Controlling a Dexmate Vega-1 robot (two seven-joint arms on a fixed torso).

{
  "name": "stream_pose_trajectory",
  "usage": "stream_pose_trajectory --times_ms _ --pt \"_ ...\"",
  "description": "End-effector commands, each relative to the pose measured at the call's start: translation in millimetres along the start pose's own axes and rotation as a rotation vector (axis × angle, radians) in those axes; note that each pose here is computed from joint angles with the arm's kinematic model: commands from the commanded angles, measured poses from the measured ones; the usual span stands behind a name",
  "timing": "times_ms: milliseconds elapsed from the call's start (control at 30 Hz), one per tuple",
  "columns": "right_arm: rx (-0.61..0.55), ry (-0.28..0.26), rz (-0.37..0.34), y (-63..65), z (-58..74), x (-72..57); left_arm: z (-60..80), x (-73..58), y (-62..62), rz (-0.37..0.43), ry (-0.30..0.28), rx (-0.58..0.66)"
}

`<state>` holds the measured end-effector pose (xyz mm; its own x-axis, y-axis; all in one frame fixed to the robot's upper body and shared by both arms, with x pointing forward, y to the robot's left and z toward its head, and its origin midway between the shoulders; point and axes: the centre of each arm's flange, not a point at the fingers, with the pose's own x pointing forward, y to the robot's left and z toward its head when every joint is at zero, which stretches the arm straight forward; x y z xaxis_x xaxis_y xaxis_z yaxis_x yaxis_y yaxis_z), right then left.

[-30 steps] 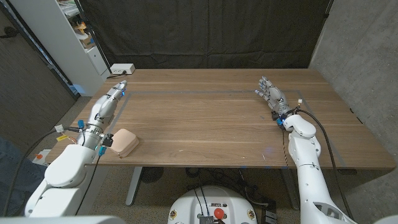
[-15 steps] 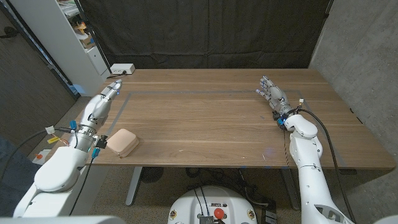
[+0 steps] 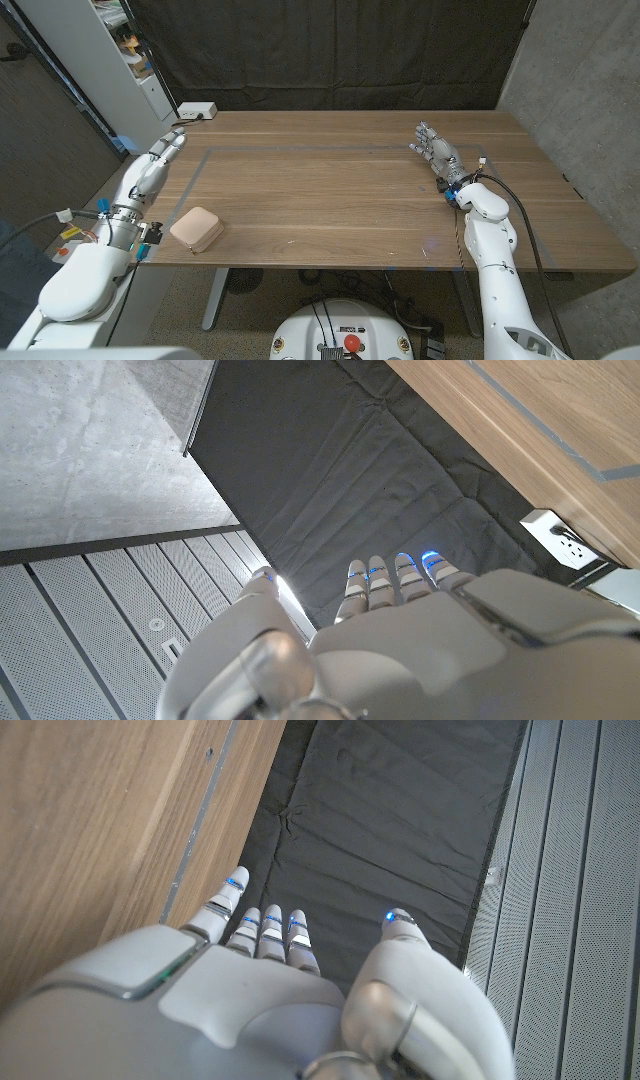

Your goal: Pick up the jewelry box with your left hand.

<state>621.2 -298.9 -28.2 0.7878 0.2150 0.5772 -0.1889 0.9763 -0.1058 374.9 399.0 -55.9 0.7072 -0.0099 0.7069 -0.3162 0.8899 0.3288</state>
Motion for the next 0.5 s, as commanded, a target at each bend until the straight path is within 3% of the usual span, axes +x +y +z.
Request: stream_pose_trajectory --times_ms 33,500 --pt "-0.006 -0.004 0.001 -5.3 0.7 0.9 3.7 -7.3 5.7 0.024 0.032 0.063" --pt "-0.002 -0.004 -0.009 -9.7 0.5 0.1 12.4 -7.2 6.4 0.034 0.032 0.16"
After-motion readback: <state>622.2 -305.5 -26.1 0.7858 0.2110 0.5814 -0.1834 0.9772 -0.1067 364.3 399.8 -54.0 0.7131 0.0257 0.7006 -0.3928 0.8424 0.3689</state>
